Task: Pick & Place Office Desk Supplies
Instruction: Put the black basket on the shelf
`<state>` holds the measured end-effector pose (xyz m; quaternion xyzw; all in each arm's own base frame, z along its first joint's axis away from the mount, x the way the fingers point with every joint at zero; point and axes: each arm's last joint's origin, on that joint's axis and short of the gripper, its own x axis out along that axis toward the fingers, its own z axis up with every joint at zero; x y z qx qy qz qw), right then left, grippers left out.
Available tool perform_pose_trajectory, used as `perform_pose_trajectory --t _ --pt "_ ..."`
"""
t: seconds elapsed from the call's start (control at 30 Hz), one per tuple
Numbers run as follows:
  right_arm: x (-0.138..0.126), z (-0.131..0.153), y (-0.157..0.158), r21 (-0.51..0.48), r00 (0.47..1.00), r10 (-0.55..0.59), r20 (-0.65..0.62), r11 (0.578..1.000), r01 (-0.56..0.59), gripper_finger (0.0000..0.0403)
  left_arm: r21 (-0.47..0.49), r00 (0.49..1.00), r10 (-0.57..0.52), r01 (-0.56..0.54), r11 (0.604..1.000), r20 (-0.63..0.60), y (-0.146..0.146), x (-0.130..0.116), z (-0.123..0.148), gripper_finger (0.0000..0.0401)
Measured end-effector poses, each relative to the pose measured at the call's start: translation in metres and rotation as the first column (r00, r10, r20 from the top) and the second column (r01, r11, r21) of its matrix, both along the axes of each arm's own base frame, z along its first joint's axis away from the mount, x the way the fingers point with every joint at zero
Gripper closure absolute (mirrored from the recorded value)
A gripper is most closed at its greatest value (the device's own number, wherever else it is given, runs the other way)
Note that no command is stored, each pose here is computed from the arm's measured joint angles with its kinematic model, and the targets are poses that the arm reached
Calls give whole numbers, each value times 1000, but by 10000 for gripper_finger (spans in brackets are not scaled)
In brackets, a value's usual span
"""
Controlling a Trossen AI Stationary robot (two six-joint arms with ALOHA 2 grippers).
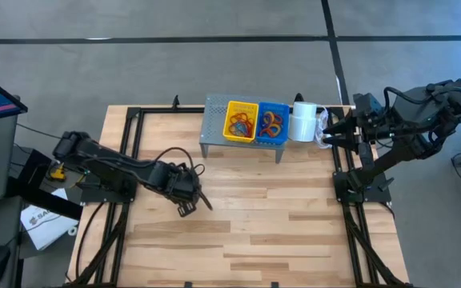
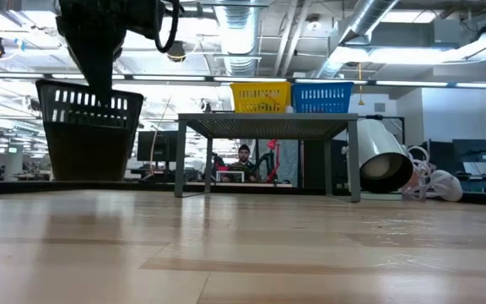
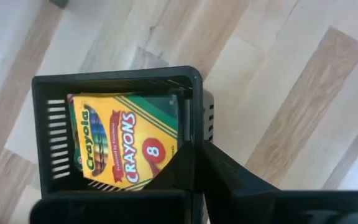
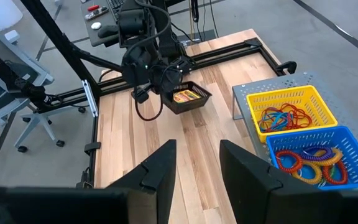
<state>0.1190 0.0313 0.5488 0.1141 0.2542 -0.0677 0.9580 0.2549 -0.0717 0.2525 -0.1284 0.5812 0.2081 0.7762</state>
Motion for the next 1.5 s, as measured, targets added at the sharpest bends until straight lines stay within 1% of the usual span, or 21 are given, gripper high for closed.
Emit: perform_pose_trajectory --t 0.37,0.57,0.87,1.1,1.23,1.37,1.5 --pt "0 0 0 0 1000 0 0 1000 0 282 34 998 7 -5 999 -66 4 -12 5 400" --pt "0 0 0 0 1000 0 0 1000 0 282 113 997 8 1 994 -77 6 -14 22 400" --pt "0 0 0 0 1000 0 0 1000 0 282 168 997 -3 16 986 -79 8 -15 39 400" --pt "0 0 0 0 1000 0 0 1000 0 282 246 993 2 27 969 -119 12 -22 57 400" --pt "0 0 0 0 1000 0 0 1000 0 282 292 993 -35 67 954 -113 14 -22 70 400" --pt "0 0 0 0 1000 0 0 1000 0 282 314 992 -53 88 945 -118 22 -20 77 400" --pt "0 0 0 0 1000 0 0 1000 0 282 361 989 -71 113 926 -127 29 -19 83 400"
